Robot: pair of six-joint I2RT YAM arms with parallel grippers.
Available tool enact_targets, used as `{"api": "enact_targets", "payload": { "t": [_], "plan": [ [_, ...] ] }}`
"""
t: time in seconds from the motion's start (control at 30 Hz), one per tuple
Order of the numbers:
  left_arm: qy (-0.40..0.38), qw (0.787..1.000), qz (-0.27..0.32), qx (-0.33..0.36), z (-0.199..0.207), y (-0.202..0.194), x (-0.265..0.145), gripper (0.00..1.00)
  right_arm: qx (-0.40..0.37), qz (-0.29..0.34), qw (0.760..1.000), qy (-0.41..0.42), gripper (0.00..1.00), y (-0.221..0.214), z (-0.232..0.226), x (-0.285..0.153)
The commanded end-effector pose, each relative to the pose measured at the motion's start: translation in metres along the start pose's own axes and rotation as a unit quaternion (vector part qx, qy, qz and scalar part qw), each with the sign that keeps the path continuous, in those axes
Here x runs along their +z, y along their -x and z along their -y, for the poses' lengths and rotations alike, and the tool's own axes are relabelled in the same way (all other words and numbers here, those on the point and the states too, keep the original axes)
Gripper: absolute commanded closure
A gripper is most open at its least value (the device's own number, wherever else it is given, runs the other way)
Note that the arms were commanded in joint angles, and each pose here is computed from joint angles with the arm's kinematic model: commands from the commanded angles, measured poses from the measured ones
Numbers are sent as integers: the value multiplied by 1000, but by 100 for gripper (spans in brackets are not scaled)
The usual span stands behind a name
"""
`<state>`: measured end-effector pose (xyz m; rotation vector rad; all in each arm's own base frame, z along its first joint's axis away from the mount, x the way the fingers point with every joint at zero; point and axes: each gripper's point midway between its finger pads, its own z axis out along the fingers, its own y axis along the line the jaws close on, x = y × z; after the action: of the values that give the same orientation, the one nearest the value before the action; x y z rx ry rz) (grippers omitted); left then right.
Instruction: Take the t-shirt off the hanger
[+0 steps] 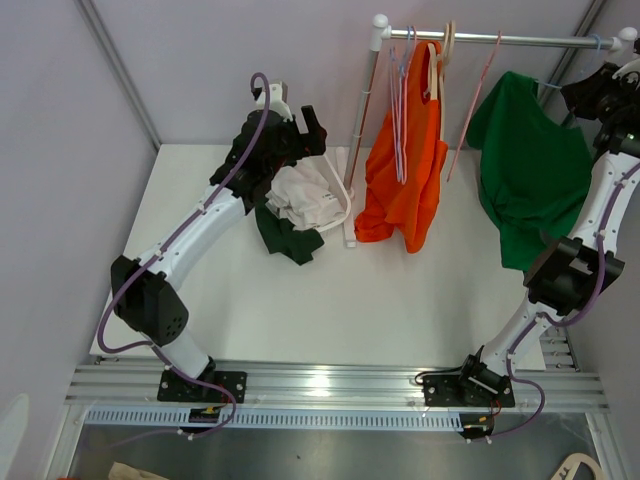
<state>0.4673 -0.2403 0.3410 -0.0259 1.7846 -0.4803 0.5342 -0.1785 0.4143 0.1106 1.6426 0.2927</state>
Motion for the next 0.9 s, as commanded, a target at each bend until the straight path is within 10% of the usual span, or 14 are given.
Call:
{"api": "enact_targets", "payload": {
  "t": [0.0, 0.1, 0.87],
  "plan": [
    [-15, 999, 28, 1, 9, 18, -6, 0, -15, 35, 999, 26, 87, 34, -21, -5],
    [-15, 1000, 28, 2, 9, 17, -6, 0, -12, 35, 999, 25, 100, 36, -25, -7],
    [-26, 996, 79, 10, 13, 58, -58, 1, -9, 63, 998, -21, 100, 78, -98, -52]
  ]
}}
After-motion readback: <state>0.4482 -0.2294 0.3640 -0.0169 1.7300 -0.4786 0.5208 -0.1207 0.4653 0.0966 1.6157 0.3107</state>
